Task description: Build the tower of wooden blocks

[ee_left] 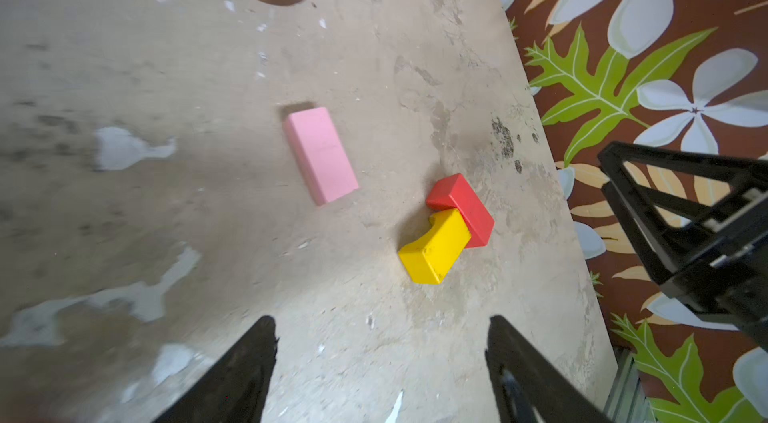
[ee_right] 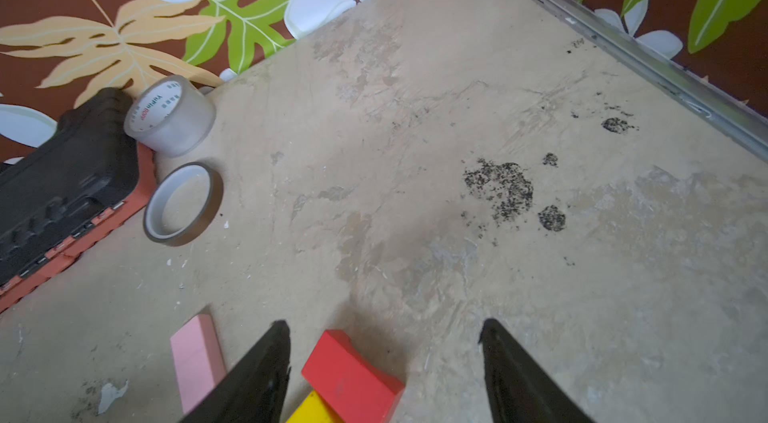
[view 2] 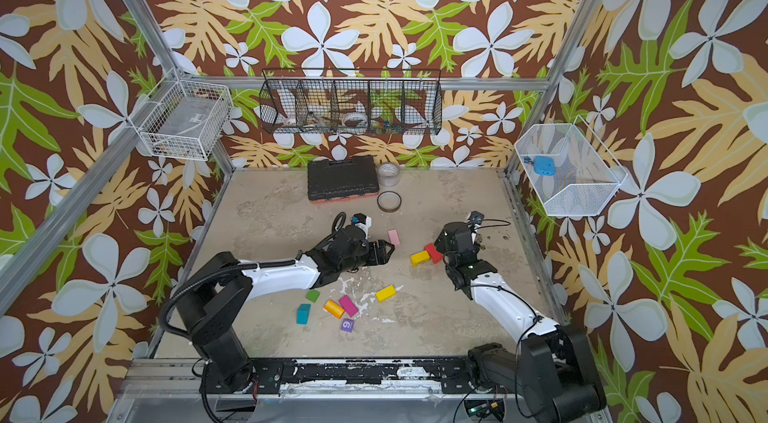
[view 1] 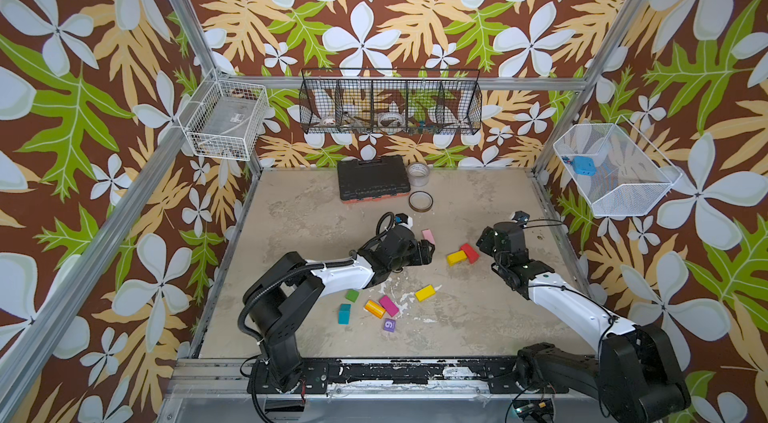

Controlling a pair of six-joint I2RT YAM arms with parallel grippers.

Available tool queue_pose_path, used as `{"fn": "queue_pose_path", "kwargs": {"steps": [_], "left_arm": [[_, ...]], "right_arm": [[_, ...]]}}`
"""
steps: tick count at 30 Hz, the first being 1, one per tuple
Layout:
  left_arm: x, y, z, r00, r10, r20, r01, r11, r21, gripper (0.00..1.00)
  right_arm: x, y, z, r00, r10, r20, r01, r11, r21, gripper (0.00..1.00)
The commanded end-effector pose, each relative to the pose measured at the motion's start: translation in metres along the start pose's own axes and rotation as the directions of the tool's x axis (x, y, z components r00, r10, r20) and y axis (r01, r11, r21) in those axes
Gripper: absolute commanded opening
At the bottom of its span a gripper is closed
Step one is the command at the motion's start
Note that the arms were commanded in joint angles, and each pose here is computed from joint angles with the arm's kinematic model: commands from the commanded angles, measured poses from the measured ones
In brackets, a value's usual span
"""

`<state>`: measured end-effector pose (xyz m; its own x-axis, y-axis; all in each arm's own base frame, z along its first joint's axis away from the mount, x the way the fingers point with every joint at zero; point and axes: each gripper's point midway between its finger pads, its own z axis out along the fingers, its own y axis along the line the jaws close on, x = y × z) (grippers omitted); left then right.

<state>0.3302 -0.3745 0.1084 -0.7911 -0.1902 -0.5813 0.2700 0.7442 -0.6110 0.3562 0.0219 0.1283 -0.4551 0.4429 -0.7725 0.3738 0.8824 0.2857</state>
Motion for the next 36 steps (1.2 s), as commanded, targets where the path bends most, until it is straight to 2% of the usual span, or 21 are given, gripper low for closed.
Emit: {"fn": "queue_pose_path", "kwargs": {"steps": [1, 4, 7, 11, 16, 19, 25, 31, 36], "left_arm": [[0.008, -0.026, 0.015, 0.996, 0.087, -0.028, -0.085, 0.994, 0.066, 0.81], [0.02, -0.036, 0.028, 0.986, 0.155, -0.066, -0.148, 0.983, 0.108, 0.8], [0.037, -0.038, 0.036, 0.983, 0.134, -0.122, -0.113, 0.98, 0.164, 0.8], [0.045, -0.041, 0.043, 0.979, 0.142, -0.145, -0.112, 0.974, 0.197, 0.79], [0.054, -0.04, 0.057, 0.97, 0.172, -0.171, -0.133, 0.967, 0.22, 0.78], [0.057, -0.046, 0.071, 0.957, 0.237, -0.167, -0.189, 0.946, 0.262, 0.77], [0.052, -0.031, 0.091, 0.945, 0.29, -0.15, -0.262, 0.948, 0.181, 0.77], [0.057, -0.036, 0.086, 0.95, 0.268, -0.159, -0.23, 0.947, 0.225, 0.77], [0.066, -0.044, 0.074, 0.959, 0.222, -0.175, -0.164, 0.941, 0.297, 0.74]], "right_arm": [[0.015, 0.004, 0.014, 0.995, -0.04, -0.095, 0.032, 0.996, -0.087, 0.68], [0.026, 0.002, 0.032, 0.989, -0.037, -0.144, 0.021, 0.994, -0.106, 0.61], [0.041, 0.006, 0.047, 0.977, -0.048, -0.207, 0.022, 0.991, -0.13, 0.53], [0.057, 0.013, 0.056, 0.967, -0.038, -0.25, -0.006, 0.985, -0.175, 0.52], [0.071, 0.006, 0.057, 0.962, -0.003, -0.272, -0.043, 0.986, -0.161, 0.47], [0.075, 0.002, 0.055, 0.965, 0.016, -0.263, -0.06, 0.985, -0.161, 0.47], [0.081, -0.002, 0.048, 0.964, 0.039, -0.262, -0.085, 0.982, -0.168, 0.47], [0.087, -0.004, 0.043, 0.961, 0.044, -0.273, -0.094, 0.98, -0.173, 0.45], [0.086, -0.006, 0.037, 0.963, 0.056, -0.262, -0.104, 0.98, -0.172, 0.45]]}}
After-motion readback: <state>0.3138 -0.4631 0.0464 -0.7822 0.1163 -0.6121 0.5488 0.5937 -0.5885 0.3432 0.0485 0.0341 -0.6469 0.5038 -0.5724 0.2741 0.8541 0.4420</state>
